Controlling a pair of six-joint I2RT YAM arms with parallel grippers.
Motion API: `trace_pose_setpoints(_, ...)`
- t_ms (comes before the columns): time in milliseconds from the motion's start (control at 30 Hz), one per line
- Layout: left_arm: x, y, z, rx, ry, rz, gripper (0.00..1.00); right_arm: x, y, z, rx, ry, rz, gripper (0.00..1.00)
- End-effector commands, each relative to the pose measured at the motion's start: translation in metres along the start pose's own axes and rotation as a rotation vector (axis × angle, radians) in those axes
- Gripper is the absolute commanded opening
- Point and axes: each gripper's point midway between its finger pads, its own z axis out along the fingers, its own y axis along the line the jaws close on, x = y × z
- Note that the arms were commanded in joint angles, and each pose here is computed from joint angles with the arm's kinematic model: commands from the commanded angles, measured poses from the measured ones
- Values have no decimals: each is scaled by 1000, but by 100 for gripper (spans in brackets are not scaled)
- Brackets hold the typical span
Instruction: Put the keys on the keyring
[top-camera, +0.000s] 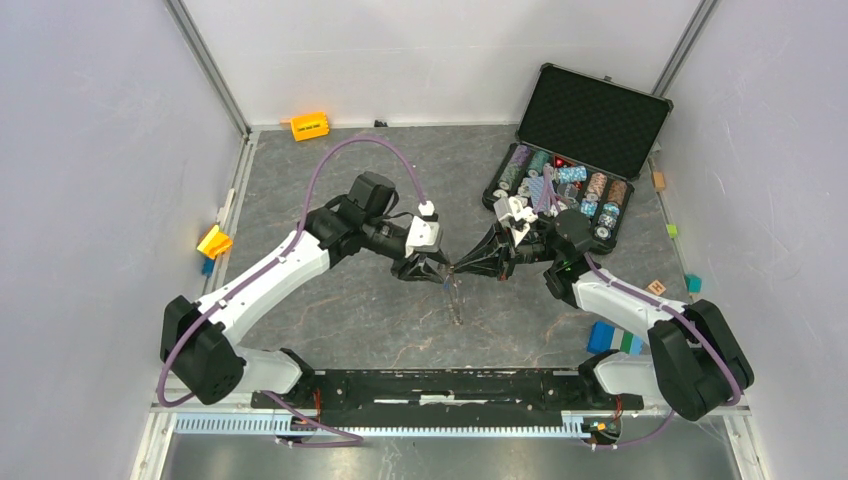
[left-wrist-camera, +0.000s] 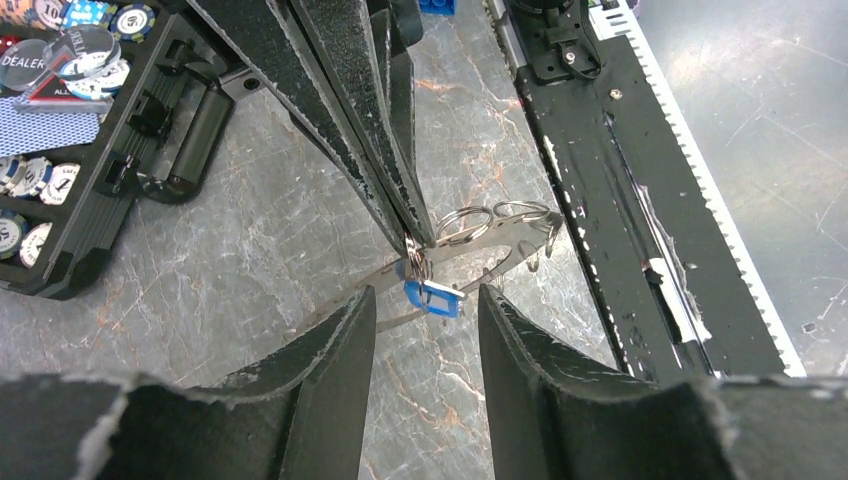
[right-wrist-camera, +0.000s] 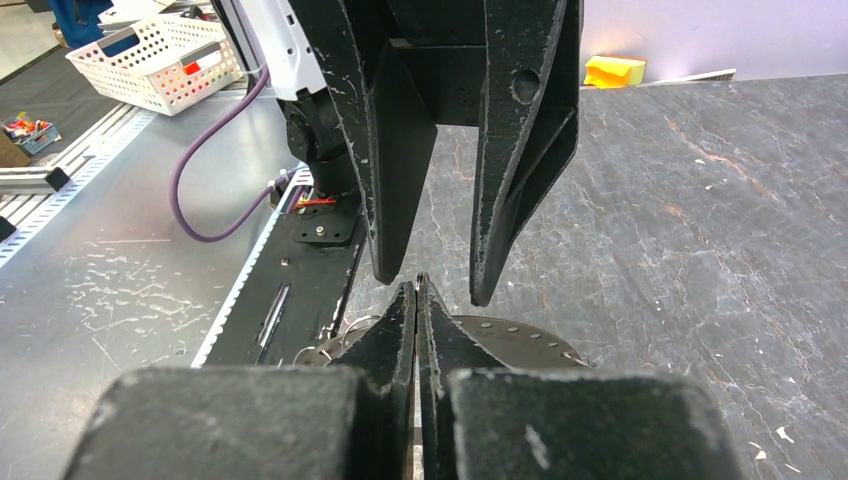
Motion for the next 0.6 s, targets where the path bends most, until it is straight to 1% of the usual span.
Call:
trace_pose_setpoints(0, -11, 0, 7, 21, -55, -6, 49, -23, -3, 2, 9, -38, -85, 0)
trace_pose_setpoints(133, -8, -1, 12, 31, -52, -17, 47, -23, -3, 2, 8, -37, -84, 0)
trace_pose_setpoints(267, -9, 0, 15, 30, -59, -32, 41, -22, -4, 2, 9, -36, -82, 0)
trace_pose_setpoints(567, -8, -1, 17, 31, -60, -54, 21, -18, -6, 2, 13, -25, -81, 0)
